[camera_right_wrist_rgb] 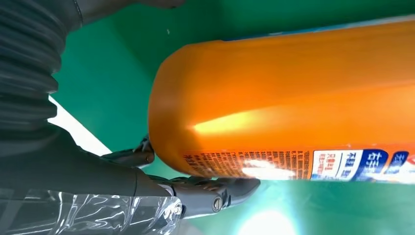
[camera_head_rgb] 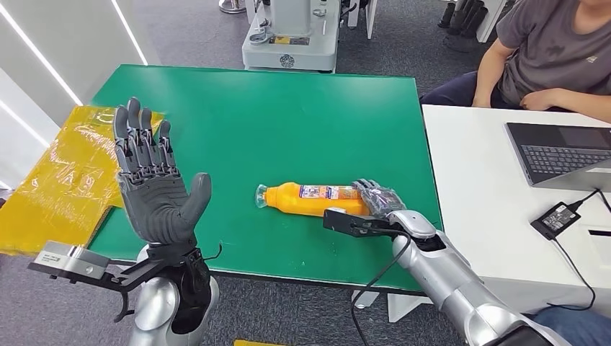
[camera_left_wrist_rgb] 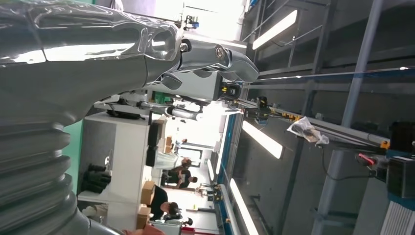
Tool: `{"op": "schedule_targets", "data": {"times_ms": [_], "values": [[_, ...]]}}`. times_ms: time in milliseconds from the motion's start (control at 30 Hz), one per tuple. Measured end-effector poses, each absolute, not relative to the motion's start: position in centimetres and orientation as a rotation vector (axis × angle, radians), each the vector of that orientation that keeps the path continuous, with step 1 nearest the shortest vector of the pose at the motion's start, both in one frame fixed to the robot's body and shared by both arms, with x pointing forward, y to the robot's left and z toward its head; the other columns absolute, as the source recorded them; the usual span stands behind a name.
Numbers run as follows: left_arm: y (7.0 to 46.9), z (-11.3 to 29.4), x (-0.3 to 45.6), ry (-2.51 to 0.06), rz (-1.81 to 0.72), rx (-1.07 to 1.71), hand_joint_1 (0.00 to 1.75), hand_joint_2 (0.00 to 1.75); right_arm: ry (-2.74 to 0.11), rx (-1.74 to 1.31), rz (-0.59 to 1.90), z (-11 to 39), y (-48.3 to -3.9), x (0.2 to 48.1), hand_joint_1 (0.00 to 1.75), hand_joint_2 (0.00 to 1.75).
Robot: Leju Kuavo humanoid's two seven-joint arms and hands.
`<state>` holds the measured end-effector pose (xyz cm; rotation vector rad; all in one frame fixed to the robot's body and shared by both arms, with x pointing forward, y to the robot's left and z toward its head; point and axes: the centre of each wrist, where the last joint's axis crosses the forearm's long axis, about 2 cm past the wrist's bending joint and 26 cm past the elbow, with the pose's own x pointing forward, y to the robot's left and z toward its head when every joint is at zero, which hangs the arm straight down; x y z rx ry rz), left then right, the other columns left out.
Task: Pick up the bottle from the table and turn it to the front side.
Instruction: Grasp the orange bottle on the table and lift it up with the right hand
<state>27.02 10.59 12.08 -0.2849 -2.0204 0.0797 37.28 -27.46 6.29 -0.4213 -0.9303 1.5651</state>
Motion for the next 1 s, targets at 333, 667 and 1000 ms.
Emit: {"op": "schedule_targets", "data": {"times_ms": [333, 667, 1000], "values": [[10.6, 12.0, 26.9, -2.012, 0.080, -0.287, 0.00, 1.75, -0.932, -0.410, 1.618, 8.8, -27.4, 39.5, 0.00, 1.75], [10.5, 12.0, 26.9, -2.009, 0.076, -0.289, 0.00, 1.75, -0.984, -0.372, 1.658, 11.7, -25.3, 41.6, 0.00, 1.75], [10.6, 12.0, 26.9, -2.016, 0.089, -0.270, 0.00, 1.75, -1.022, -0.226, 1.669, 12.8, -23.3, 42.4, 0.00, 1.75]]}}
